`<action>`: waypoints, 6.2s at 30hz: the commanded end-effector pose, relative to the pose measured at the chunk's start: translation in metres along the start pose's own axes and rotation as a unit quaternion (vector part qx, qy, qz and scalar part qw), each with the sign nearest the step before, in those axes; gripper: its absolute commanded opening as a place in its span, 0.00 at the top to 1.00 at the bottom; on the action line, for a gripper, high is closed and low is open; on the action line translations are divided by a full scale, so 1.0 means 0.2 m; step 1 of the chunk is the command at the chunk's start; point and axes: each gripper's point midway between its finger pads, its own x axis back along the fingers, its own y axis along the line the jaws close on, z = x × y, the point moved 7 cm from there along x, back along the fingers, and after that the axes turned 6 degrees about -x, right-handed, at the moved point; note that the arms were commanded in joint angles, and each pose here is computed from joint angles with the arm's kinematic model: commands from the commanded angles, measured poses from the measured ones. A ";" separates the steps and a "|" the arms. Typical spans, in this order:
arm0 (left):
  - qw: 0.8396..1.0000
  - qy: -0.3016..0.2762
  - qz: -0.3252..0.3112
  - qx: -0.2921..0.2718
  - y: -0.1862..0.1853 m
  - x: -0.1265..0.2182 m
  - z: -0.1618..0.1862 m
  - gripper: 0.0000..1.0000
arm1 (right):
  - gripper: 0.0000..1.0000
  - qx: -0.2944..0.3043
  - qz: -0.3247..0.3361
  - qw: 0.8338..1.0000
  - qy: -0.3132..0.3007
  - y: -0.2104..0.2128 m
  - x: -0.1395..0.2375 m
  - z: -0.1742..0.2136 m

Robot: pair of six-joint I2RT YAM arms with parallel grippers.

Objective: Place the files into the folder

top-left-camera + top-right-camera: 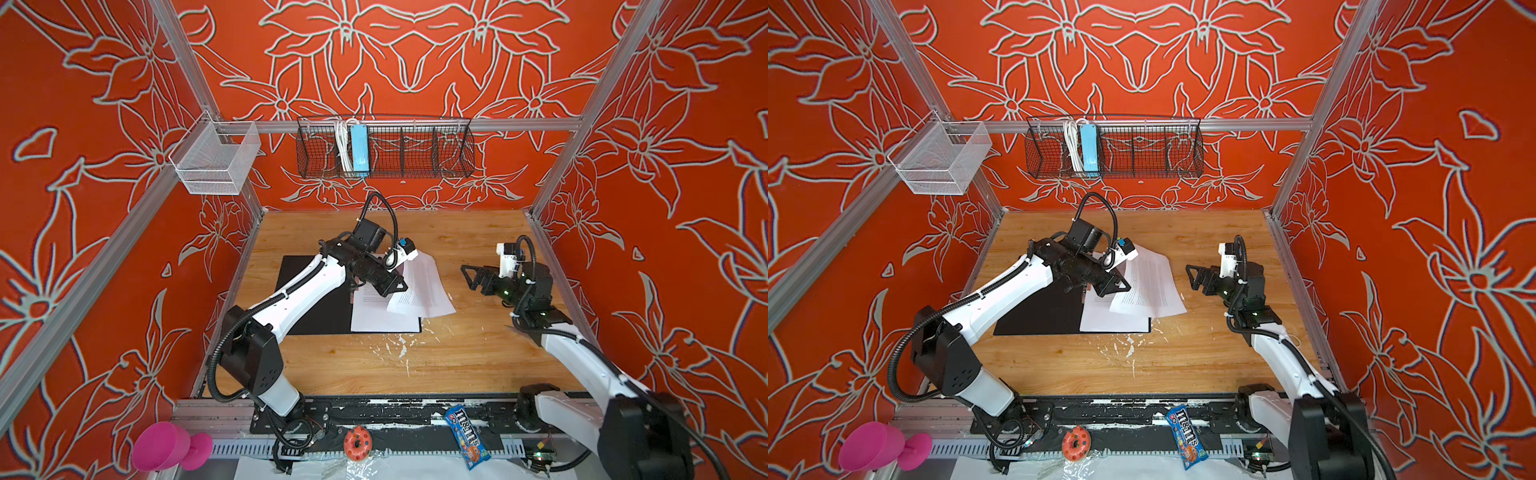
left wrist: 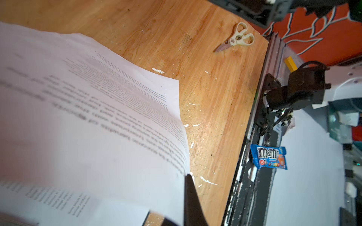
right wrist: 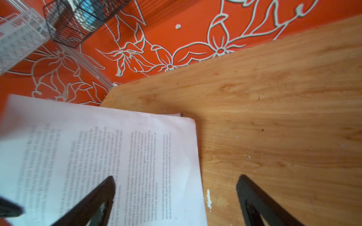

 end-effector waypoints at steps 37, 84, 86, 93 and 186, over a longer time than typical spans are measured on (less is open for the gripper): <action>0.953 0.002 -0.061 -0.298 0.06 -0.05 0.06 1.00 | 0.06 0.503 -0.181 0.831 0.156 0.50 -0.15 -0.18; 0.957 -0.027 -0.157 -0.244 0.23 0.00 0.01 1.00 | 0.68 0.490 -0.175 0.837 0.170 0.48 -0.09 -0.11; 0.957 -0.027 -0.159 -0.241 0.23 -0.01 0.01 1.00 | 0.73 0.488 -0.174 0.839 0.169 0.48 -0.09 -0.11; 0.959 -0.043 -0.166 -0.225 0.25 0.00 -0.01 1.00 | 0.86 0.483 -0.176 0.843 0.155 0.51 -0.07 -0.13; 0.904 -0.262 -0.265 0.209 -0.48 0.68 0.83 0.02 | 1.00 -0.125 0.041 0.950 0.282 0.41 -0.92 0.37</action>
